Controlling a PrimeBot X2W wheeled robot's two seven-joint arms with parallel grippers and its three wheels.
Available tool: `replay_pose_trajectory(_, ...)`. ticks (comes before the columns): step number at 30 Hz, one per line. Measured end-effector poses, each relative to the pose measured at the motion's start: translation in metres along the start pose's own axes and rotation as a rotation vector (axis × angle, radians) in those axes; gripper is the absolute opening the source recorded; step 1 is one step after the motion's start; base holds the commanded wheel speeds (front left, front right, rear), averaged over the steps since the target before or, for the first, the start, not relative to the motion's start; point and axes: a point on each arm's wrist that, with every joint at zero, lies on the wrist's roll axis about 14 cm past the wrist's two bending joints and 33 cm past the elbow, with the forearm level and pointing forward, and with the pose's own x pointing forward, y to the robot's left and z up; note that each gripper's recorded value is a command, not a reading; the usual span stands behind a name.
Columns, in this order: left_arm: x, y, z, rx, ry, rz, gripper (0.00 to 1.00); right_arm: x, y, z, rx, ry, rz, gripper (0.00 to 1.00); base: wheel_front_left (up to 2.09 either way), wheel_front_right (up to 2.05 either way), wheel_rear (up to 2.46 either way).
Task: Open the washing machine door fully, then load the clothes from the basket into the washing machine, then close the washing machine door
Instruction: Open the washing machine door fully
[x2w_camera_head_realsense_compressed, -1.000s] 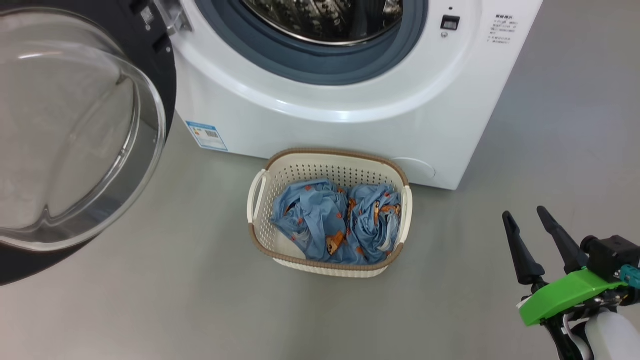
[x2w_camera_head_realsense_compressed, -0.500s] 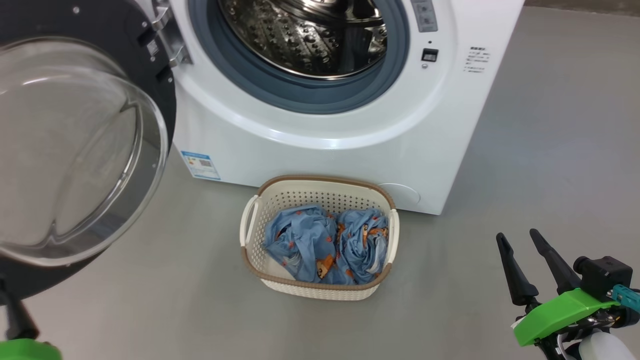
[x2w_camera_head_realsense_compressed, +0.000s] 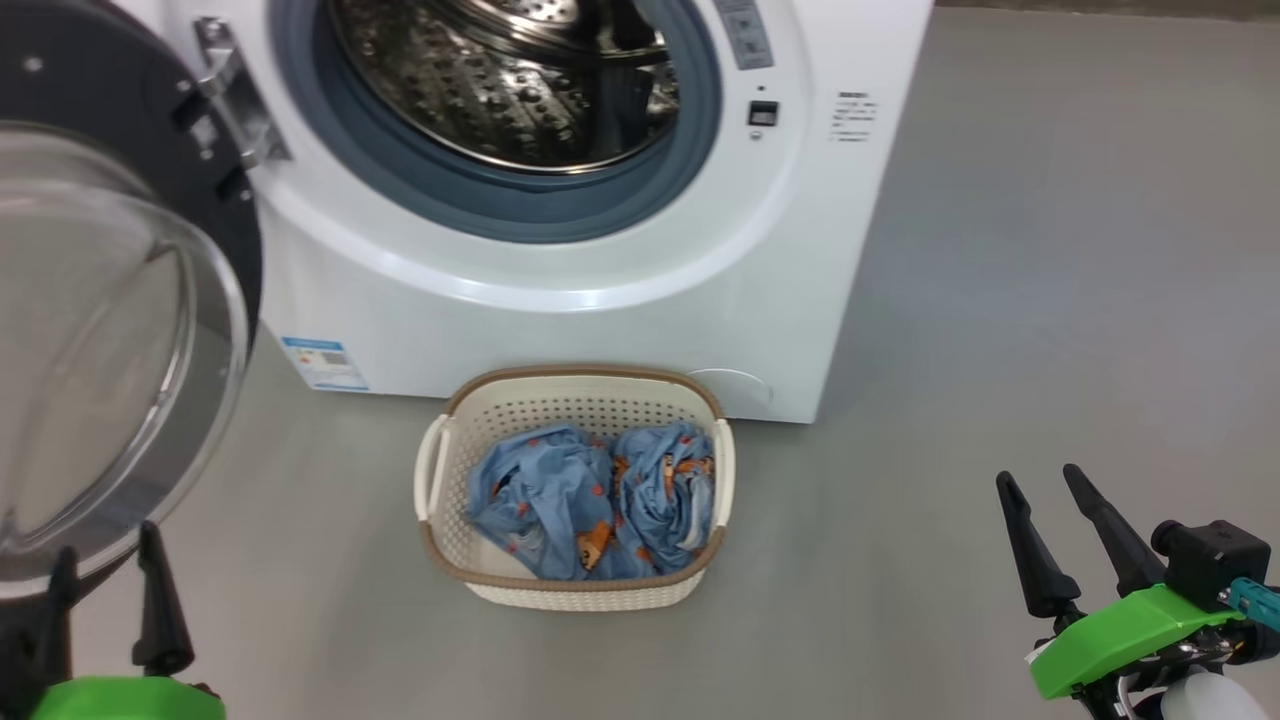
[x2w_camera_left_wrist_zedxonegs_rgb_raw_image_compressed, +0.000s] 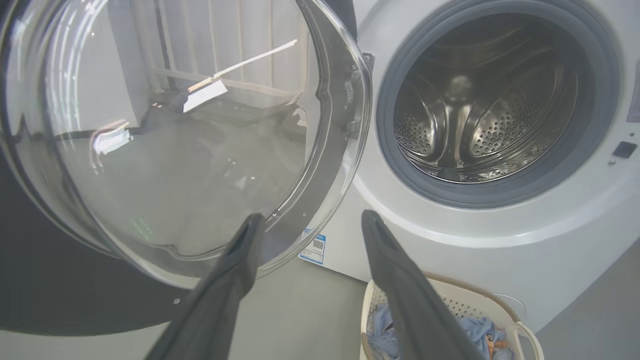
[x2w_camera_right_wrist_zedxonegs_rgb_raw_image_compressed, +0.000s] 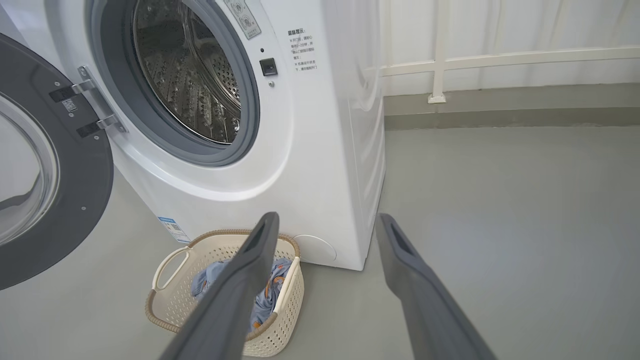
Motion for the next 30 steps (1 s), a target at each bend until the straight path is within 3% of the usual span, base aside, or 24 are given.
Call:
replay_pose_trajectory(6,0.012,-0.046,-0.013,-0.013,0.040,-0.151,1.00,-0.015,-0.021,0.004,0.005,-0.015,-0.069,1.00,0.00,0.00,0.00)
replay_pose_trajectory(16,0.019,-0.092,-0.028,-0.027,0.086,-0.294,1.00,-0.043,-0.053,0.013,0.009,-0.041,-0.176,1.00,0.00,0.00,0.00)
replay_pose_trajectory(30,0.023,-0.132,-0.039,-0.039,0.117,-0.405,1.00,-0.070,-0.079,0.025,0.000,-0.073,-0.268,1.00,0.00,0.00,0.00)
